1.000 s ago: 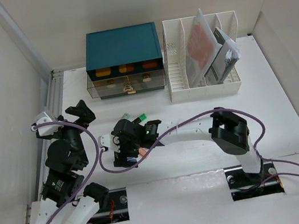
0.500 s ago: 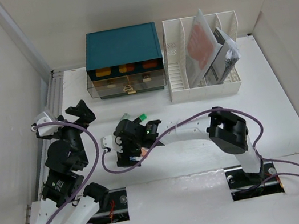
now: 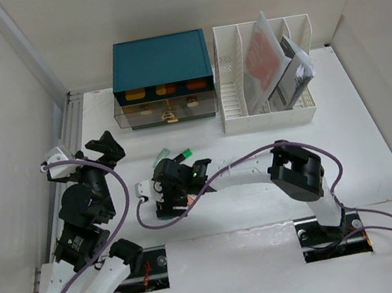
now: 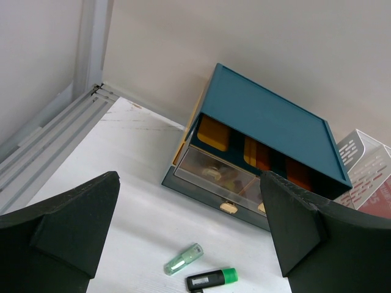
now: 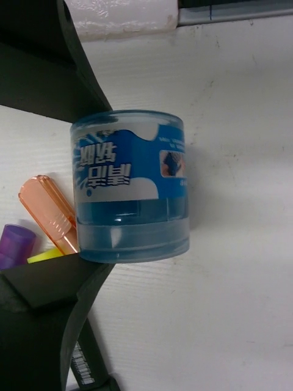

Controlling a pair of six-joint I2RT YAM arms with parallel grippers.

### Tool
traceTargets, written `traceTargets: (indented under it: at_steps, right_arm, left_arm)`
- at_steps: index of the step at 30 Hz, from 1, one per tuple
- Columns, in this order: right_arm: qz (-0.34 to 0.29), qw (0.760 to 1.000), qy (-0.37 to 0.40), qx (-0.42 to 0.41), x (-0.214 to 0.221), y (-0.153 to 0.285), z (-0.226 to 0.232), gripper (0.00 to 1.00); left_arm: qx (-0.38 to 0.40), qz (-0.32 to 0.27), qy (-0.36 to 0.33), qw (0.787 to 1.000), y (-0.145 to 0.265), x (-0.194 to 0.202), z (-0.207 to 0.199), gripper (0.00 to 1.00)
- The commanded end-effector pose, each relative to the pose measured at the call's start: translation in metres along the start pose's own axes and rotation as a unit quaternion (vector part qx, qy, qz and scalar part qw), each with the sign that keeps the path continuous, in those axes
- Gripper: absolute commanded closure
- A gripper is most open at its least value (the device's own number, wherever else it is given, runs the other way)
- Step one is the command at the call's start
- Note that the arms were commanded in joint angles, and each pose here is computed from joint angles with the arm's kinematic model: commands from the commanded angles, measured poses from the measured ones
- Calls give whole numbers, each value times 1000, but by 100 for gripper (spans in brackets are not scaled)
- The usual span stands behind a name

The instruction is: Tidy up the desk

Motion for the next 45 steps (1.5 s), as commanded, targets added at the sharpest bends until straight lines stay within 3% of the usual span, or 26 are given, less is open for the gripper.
traceTargets:
  at_steps: [1, 6, 14, 32, 40, 45]
  right_arm:
    - [-36, 999, 23, -30, -11, -2, 2, 25]
    - [-39, 998, 23, -39, -12, 2, 4, 50]
    - [-36, 999, 18, -36, -18, 14, 1, 70]
    - [-157, 985, 42, 54, -67, 151, -43, 79]
    - [-234, 952, 74, 183, -101, 242, -56, 79]
    - [-268, 923, 40, 275, -111, 277, -81, 83]
  left_arm:
    - [4, -16, 9, 1000, 0, -5, 0, 1]
    - [4, -16, 9, 1000, 0, -5, 0, 1]
    - [-1, -17, 10, 1000, 0, -5, 1, 1]
    - [-4, -27, 15, 1000, 2, -7, 4, 1]
    - [0, -27, 15, 1000, 2, -7, 3, 1]
    - [0, -27, 15, 1000, 2, -7, 3, 1]
Point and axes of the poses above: each gripper's point midway between its finger pads, its own y axis back along the fingers, its own z axis along the line the jaws close on, x = y × z, the point moved 10 cm from there along y, back along the fingers, and after that the axes turned 11 degrees about -y, right-handed, at the moved point
